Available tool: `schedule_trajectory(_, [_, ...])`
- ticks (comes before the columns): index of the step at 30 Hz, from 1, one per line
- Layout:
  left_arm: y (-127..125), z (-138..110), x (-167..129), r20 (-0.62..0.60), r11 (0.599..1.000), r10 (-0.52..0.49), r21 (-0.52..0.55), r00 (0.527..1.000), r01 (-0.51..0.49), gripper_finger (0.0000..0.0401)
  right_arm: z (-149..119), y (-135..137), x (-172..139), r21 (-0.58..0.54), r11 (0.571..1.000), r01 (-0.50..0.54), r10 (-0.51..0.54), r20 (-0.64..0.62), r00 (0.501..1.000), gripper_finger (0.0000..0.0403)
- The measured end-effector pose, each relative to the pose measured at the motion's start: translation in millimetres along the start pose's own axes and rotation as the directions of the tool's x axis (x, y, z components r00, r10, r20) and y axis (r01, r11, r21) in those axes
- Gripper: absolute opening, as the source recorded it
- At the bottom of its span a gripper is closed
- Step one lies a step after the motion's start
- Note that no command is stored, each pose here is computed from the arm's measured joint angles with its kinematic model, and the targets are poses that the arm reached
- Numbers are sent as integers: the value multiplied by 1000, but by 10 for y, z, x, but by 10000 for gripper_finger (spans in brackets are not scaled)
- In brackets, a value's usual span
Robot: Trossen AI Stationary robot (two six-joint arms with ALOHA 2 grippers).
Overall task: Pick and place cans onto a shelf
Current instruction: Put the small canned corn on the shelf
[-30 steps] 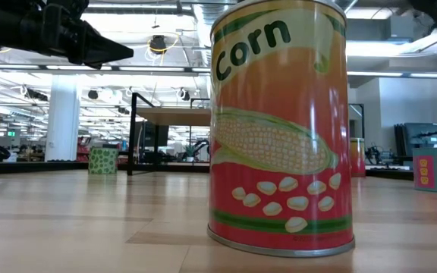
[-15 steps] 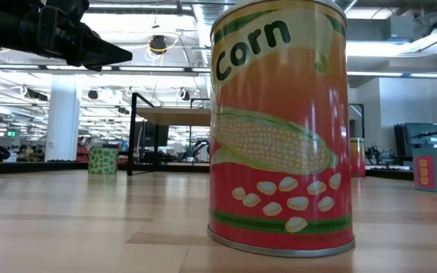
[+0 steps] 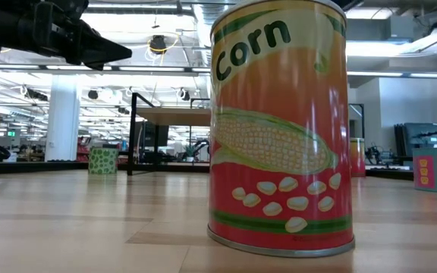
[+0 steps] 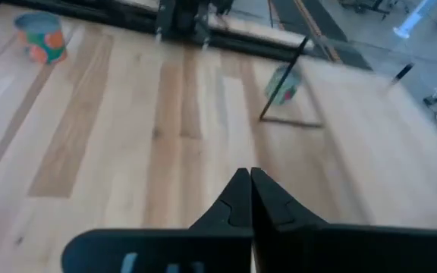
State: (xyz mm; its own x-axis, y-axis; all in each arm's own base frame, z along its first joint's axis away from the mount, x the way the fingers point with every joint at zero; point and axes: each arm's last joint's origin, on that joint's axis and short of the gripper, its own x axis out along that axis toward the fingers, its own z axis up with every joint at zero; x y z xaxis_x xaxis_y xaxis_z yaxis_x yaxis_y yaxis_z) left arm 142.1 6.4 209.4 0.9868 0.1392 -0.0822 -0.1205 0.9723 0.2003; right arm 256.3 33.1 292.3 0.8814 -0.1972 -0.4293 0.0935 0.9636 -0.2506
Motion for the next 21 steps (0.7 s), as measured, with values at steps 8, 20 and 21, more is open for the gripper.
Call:
schedule_trajectory(8, [-3,-16,0,-18,1000,-3,-4,1000,3,2,-349,554,-133,64,998,-8,12,-70,997,8])
schedule_trajectory(20, [-3,-15,0,-17,1000,-3,-9,1000,3,2,-829,477,-517,323,894,310,-169,-397,902,62])
schedule_trajectory(21, [-3,-14,0,-16,1000,-3,-10,1000,3,2,-876,439,-532,321,878,354,-192,-440,877,72])
